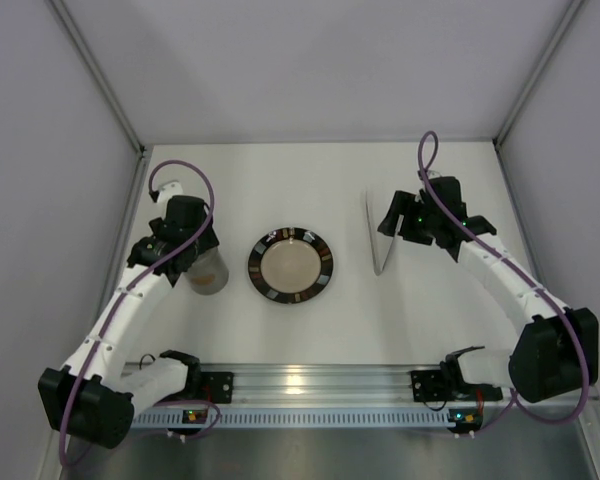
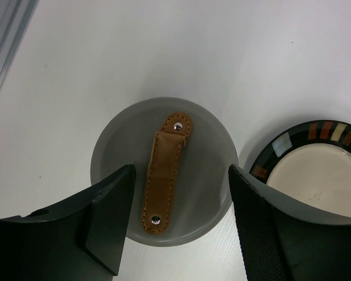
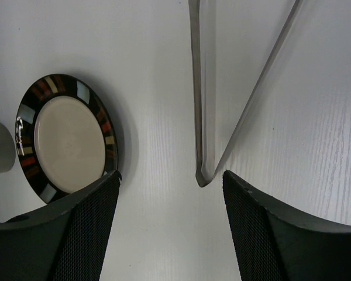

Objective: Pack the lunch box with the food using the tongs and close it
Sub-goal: Close the box lid on the packing box.

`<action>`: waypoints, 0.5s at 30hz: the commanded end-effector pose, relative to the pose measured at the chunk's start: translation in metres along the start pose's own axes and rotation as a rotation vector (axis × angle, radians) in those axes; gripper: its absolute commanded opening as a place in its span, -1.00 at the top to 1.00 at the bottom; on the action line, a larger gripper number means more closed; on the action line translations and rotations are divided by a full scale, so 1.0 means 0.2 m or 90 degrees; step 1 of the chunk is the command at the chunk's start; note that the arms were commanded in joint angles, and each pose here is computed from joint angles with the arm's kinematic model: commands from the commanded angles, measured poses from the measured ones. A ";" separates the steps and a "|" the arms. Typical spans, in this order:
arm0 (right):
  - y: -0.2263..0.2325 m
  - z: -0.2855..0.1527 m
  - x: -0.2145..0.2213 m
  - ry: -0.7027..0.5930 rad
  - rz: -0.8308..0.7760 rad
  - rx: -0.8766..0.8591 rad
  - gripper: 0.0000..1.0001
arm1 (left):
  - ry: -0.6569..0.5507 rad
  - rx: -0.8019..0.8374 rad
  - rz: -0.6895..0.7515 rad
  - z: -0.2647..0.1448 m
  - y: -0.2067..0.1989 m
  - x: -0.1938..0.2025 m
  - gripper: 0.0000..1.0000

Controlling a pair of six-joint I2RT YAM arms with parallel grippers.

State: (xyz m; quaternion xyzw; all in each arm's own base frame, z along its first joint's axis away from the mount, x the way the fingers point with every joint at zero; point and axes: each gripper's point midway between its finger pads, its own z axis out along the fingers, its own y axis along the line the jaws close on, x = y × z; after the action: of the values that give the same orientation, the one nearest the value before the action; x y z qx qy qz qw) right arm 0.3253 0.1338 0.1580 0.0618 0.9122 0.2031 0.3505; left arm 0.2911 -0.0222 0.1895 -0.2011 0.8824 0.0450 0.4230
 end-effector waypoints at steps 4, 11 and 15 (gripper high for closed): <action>0.08 0.00 -0.10 -0.038 -0.023 -0.026 -0.40 | 0.075 -0.056 0.029 -0.03 0.12 0.14 -0.41; 0.09 0.00 -0.09 -0.036 -0.024 -0.027 -0.40 | 0.056 -0.041 0.014 -0.06 0.09 0.08 -0.48; 0.09 0.01 -0.08 -0.032 -0.025 -0.026 -0.40 | 0.062 -0.037 0.010 -0.05 0.09 0.11 -0.97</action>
State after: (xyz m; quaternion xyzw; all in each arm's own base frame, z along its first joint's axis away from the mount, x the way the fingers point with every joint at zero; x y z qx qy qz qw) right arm 0.3251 0.1357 0.1536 0.0598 0.9150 0.2018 0.3443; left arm 0.2821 -0.0167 0.1901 -0.2055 0.8873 0.0602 0.4085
